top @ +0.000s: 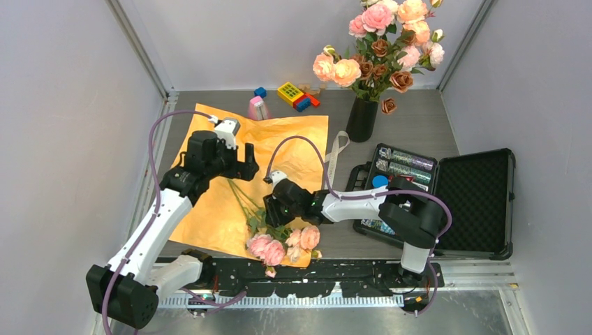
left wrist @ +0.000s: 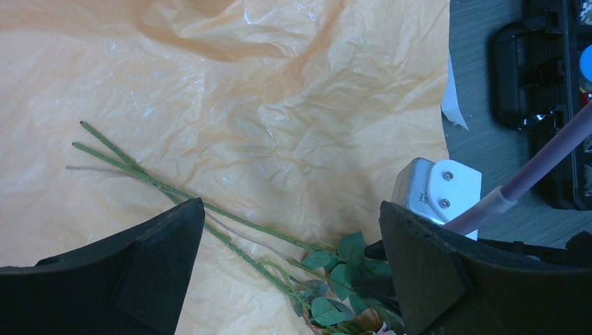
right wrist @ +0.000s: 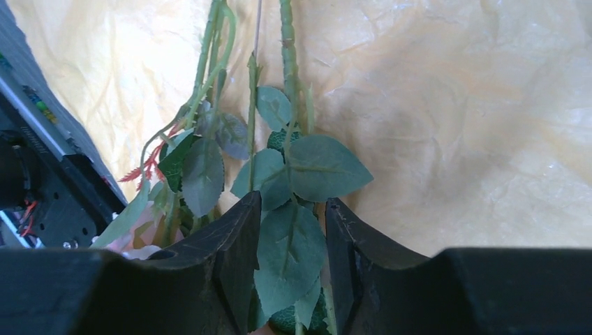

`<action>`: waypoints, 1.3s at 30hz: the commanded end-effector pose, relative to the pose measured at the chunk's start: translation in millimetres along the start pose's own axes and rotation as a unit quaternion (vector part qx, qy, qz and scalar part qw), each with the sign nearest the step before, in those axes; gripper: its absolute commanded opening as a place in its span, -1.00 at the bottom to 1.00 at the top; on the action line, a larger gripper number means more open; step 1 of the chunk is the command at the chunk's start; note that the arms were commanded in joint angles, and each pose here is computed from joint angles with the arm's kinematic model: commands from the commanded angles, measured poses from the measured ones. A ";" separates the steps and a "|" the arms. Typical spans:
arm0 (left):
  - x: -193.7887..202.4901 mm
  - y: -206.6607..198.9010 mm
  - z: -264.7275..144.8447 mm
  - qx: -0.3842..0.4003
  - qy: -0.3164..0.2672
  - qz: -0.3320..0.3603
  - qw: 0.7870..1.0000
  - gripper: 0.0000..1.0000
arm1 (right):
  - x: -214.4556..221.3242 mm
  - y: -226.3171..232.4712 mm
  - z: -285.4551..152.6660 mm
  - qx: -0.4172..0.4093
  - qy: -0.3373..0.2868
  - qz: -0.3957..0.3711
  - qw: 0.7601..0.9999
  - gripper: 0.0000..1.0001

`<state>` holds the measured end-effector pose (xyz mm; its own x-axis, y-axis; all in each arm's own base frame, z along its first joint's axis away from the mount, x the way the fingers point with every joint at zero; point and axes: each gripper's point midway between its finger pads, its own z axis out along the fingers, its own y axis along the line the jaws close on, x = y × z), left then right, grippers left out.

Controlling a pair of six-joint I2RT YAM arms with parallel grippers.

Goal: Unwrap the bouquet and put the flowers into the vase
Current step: Pick up the fake flower from the wrapping paper.

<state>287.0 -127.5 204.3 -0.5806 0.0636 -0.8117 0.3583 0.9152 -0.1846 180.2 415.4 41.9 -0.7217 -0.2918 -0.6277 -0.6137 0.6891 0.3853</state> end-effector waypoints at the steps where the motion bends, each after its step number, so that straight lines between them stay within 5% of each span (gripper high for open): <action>1: -19.7 -3.2 -6.1 0.006 -0.023 0.007 1.000 0.99 | -19.5 -2.7 2.2 0.032 -0.040 -0.019 0.999 -0.11; 7: -18.6 -2.4 -4.9 0.005 -0.021 0.008 1.000 0.99 | -18.0 -17.2 5.1 0.068 -0.046 -0.024 0.996 -0.24; 15: -17.8 -1.5 -4.3 0.003 -0.019 0.009 1.000 0.99 | -27.9 -8.4 -0.8 0.052 -0.062 -0.015 0.997 -0.97; 23: -18.1 -5.8 -5.2 0.017 -0.023 0.019 0.999 0.98 | -55.0 -1.2 -33.7 0.044 -0.088 -0.040 0.994 -1.00; 39: -1.3 -50.9 -8.9 0.128 -0.015 0.139 0.982 0.86 | -73.2 -16.4 -104.1 -0.041 -0.034 -0.064 0.997 -0.99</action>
<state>272.0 -149.5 198.7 -0.5384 0.2243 -0.8123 0.5516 0.8225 -0.1384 212.7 360.5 115.8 -0.6428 -0.3373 -0.6877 -0.6762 0.6717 0.3026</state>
